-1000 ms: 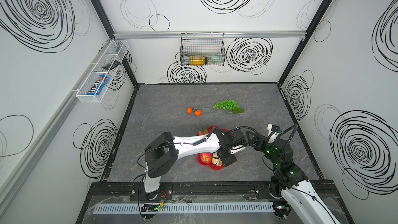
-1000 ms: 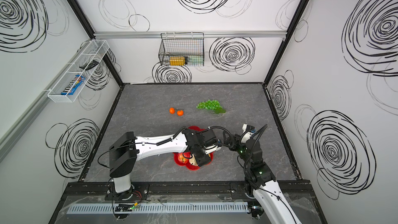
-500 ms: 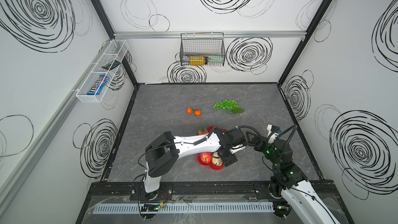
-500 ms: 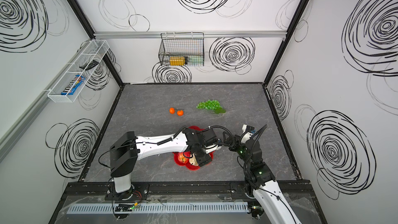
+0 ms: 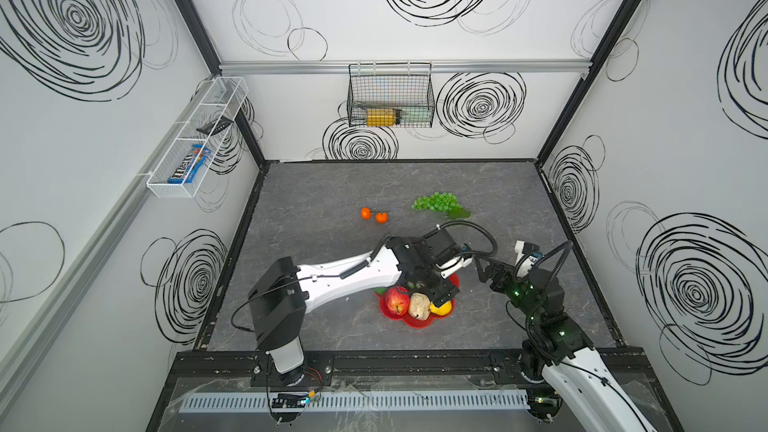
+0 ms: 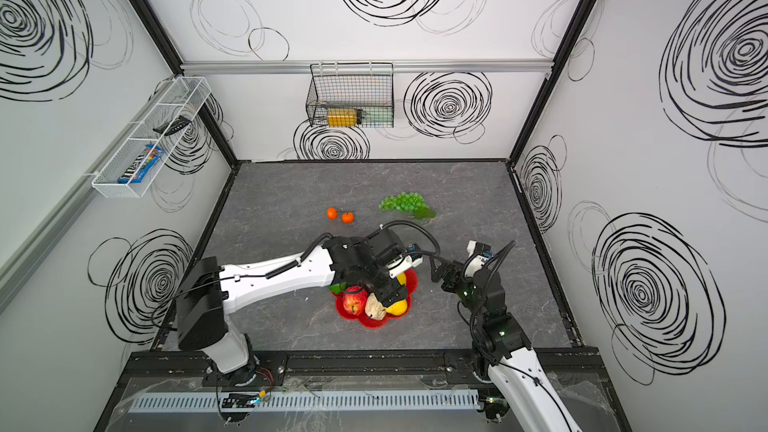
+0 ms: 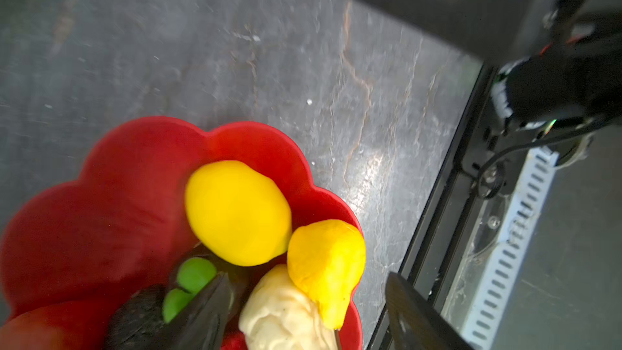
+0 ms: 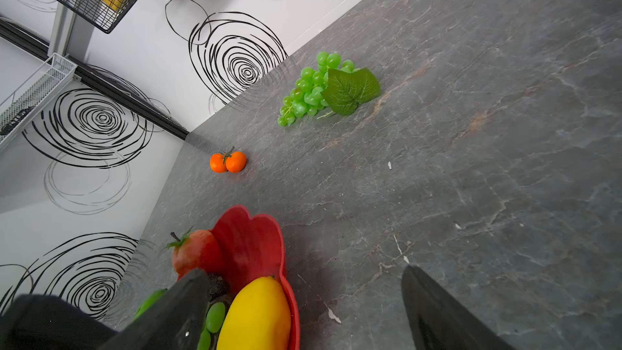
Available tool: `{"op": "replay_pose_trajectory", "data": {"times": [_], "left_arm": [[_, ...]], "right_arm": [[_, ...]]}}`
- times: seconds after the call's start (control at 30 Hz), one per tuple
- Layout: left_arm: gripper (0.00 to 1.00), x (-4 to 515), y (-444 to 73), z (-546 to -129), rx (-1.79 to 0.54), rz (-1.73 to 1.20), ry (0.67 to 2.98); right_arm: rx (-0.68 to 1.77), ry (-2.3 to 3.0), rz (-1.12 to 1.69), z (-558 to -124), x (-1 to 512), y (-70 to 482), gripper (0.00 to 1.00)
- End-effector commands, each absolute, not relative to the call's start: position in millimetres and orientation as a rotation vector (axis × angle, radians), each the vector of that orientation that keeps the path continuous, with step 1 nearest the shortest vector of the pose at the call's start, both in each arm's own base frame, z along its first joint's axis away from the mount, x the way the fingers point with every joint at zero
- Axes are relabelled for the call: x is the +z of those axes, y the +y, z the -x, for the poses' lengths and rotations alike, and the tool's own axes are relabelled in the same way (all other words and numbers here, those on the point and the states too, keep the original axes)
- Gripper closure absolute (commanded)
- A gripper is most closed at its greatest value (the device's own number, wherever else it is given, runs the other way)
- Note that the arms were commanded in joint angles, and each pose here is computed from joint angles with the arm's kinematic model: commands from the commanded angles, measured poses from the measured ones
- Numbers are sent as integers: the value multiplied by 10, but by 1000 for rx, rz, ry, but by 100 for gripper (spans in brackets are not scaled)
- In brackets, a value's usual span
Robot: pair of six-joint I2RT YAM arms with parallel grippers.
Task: Place and organize the fake fruits in the fruit bowl
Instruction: 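Move the left gripper to the two orange tangerines on the table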
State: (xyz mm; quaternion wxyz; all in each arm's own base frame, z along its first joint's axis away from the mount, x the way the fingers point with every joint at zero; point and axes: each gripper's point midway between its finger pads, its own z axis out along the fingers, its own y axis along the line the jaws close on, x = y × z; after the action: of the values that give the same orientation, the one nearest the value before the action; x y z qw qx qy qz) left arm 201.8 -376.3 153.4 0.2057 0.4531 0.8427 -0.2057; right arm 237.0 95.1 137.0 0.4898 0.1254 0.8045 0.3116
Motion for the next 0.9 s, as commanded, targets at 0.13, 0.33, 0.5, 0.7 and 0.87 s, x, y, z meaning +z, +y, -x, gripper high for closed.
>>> {"op": "replay_pose_trajectory", "data": {"times": [0.13, 0.33, 0.5, 0.7, 0.87], "left_arm": [[19, 1967, -2861, -3326, -471, -533, 2324], [18, 1645, -1979, -4183, -349, -100, 2379], [21, 1425, -1676, -4601, -259, 15, 2409], [25, 1236, -1896, -4788, -148, -62, 2475], [18, 1108, -2002, -4828, 86, -62, 2489]], "right_arm": [[769, 1899, -277, -2394, 1642, 967, 6], [793, 1906, -260, -2372, 1647, 1010, 6], [809, 1922, -242, -2345, 1619, 1046, 6], [818, 1934, -222, -2327, 1569, 1081, 6], [821, 1935, -221, -2322, 1548, 1087, 6]]}}
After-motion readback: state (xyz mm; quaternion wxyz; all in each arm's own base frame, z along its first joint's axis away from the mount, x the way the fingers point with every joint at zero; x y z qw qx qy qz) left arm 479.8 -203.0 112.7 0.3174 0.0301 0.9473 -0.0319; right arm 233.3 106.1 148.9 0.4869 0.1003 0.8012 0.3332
